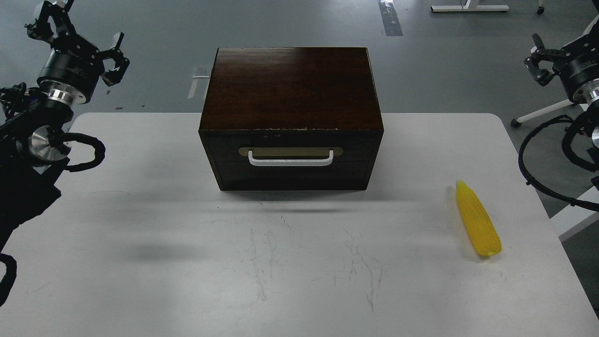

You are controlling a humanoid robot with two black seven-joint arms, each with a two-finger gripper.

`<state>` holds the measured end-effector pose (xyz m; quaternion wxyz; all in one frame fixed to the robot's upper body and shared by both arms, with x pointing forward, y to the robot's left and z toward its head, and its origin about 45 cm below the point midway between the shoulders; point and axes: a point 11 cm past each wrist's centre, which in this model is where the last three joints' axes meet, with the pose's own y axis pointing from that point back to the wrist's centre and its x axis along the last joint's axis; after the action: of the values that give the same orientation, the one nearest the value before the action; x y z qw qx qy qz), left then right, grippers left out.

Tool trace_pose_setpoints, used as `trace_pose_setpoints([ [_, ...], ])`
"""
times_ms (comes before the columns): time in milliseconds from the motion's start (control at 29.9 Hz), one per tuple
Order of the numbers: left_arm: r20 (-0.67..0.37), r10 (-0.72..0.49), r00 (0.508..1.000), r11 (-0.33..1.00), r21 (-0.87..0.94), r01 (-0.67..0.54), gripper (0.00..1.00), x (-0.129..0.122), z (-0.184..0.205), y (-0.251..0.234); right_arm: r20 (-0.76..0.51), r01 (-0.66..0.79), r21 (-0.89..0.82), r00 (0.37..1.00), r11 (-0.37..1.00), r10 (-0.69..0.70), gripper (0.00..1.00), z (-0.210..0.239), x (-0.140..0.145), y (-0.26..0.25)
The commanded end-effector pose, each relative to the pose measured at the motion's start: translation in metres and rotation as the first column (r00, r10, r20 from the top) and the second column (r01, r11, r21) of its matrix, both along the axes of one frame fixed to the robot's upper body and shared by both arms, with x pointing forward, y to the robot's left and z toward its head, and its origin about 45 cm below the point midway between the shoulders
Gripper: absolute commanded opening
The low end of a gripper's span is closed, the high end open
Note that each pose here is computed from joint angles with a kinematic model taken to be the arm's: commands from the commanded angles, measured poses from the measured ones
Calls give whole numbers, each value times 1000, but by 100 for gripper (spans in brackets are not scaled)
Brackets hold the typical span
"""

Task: Put corn in drawer with both arms
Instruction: 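Move the left gripper forward to the white drawer handle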

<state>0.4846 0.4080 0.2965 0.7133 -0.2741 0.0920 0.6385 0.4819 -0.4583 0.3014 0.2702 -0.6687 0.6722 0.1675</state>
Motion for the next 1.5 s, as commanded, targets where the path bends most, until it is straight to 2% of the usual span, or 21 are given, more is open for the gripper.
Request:
trace_pose_setpoints([
  [0,5,-2,1000,1000,1,2,98,1,3,-1,7,-3,1,1000,1000,3,100,3,1,1],
  [401,40,12,999,1000,19,-13,98,3,28,13,13,-1,-10,1000,1000,1,100,9,1,-2],
  [501,28,-24,999,996,85,22,98,5,42,12,17,-1,-12,1000,1000,1,100,12,2,-2],
  [702,1,-176,984,903,399,161,98,-2,87,-4,25,17,-26,1000,999,-17,100,19,-1,-14],
  [835,7,-343,939,699,671,250,98,-19,130,-43,31,39,-41,999,998,-37,100,25,-6,-26],
  [902,3,-394,919,623,736,265,98,-26,139,-59,32,41,-42,999,998,-40,100,26,-6,-28],
  [969,-7,-482,876,494,823,279,97,-39,149,-90,34,45,-44,999,998,-43,100,27,-7,-29],
  [1036,-36,-617,786,291,918,271,98,-68,155,-139,33,45,-45,999,998,-43,100,28,-7,-30],
  [1069,-45,-648,761,235,938,256,98,-77,156,-151,34,45,-44,998,998,-44,100,28,-7,-30],
  [1103,-56,-673,737,181,954,237,98,-85,156,-162,33,45,-45,999,998,-43,100,28,-7,-30],
  [1136,-77,-717,693,74,980,185,97,-99,155,-183,34,45,-44,998,998,-44,100,28,-7,-30],
  [1203,-114,-747,655,-70,993,93,97,-111,149,-202,34,45,-44,998,998,-44,100,28,-7,-30],
  [1303,-177,-750,637,-275,960,-58,98,-114,128,-222,38,48,-43,998,998,-47,100,29,-8,-31],
  [1370,-212,-751,625,-357,927,-115,98,-113,114,-232,37,48,-42,998,998,-47,100,29,-8,-31],
  [1470,-295,-767,571,-491,842,-225,97,-118,89,-257,40,49,-40,998,998,-48,100,29,-8,-31],
])
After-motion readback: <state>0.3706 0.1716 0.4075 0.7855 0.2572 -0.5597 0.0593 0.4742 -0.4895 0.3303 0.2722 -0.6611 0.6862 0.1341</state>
